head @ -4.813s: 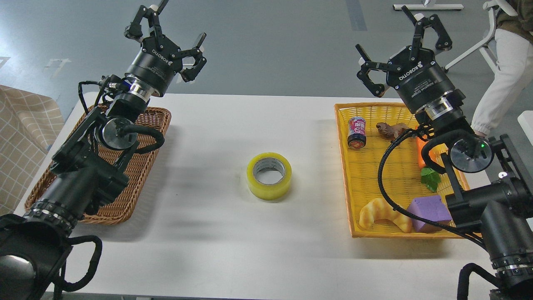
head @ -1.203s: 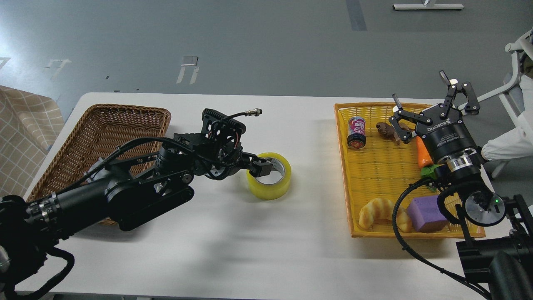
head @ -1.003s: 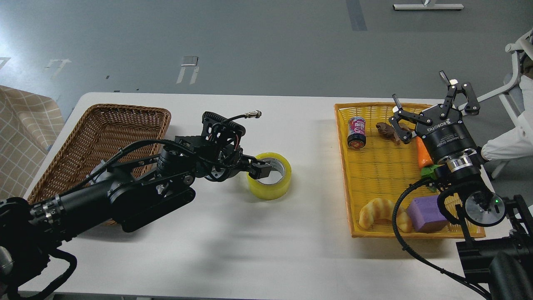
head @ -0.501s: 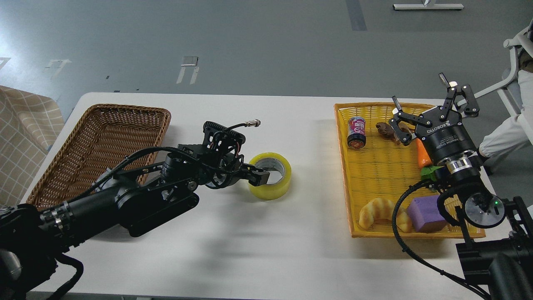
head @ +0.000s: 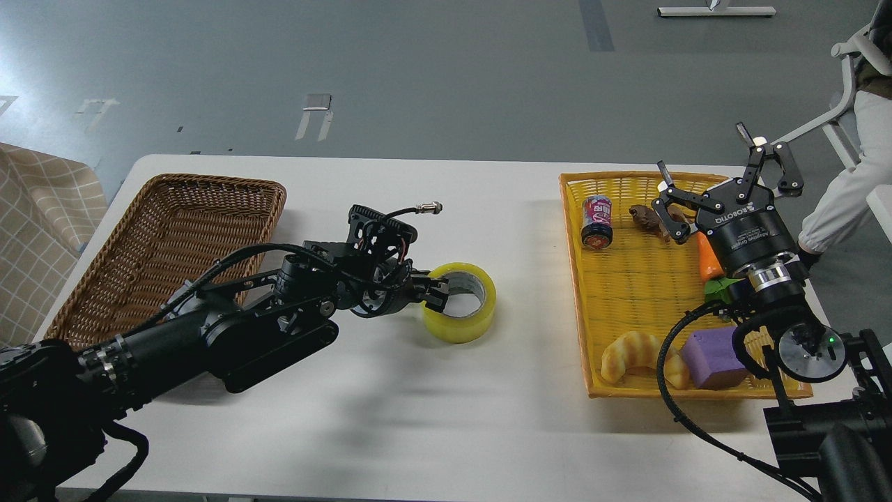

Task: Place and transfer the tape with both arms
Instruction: 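Lift the tape roll with the left gripper over the wicker basket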

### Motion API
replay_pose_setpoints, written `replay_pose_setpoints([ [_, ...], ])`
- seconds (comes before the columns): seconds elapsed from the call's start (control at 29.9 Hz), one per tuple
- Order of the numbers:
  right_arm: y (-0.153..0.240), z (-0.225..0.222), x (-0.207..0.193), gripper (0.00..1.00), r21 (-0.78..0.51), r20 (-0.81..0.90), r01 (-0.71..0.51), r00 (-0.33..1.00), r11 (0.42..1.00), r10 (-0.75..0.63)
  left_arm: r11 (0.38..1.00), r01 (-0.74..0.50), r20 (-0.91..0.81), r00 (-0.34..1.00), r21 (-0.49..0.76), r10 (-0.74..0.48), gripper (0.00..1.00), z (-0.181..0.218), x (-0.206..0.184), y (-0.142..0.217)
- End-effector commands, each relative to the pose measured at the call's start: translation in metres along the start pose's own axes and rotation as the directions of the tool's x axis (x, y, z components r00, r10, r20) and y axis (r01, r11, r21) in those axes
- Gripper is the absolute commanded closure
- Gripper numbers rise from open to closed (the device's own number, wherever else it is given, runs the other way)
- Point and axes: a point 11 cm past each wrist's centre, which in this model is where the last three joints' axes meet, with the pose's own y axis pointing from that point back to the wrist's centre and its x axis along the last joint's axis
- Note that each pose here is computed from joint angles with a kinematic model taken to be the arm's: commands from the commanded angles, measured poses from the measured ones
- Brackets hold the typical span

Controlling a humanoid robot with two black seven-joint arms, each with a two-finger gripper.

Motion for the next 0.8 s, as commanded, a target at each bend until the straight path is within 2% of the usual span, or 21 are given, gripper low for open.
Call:
replay_pose_setpoints([
  [0.0,0.001,0.001,0.001,0.00,-0.001,0.003,-0.003,1.000,1.000,0.003,1.000,-0.017,0.010,1.000,0.005,0.017,1.00,-0.002,0.009,0.003],
  [0.17,0.000,0.001,0.000,0.00,0.001,0.004,-0.001,1.000,1.000,0.001,0.999,-0.046,0.018,0.999,0.019,0.045,1.00,-0.009,0.024,0.010],
  [0.37,0.001,0.000,0.001,0.00,0.003,0.003,-0.002,1.000,1.000,0.002,0.993,-0.097,0.021,0.995,0.070,0.096,1.00,-0.038,0.053,0.033],
  [0.57,0.001,0.001,0.000,0.00,0.001,0.004,-0.002,1.000,1.000,0.002,0.976,-0.150,-0.012,0.988,0.159,0.154,1.00,-0.090,0.085,0.076],
  [0.77,0.000,0.002,0.000,0.00,0.003,0.007,0.000,1.000,1.000,-0.001,0.959,-0.162,-0.036,0.984,0.234,0.175,1.00,-0.136,0.088,0.112],
])
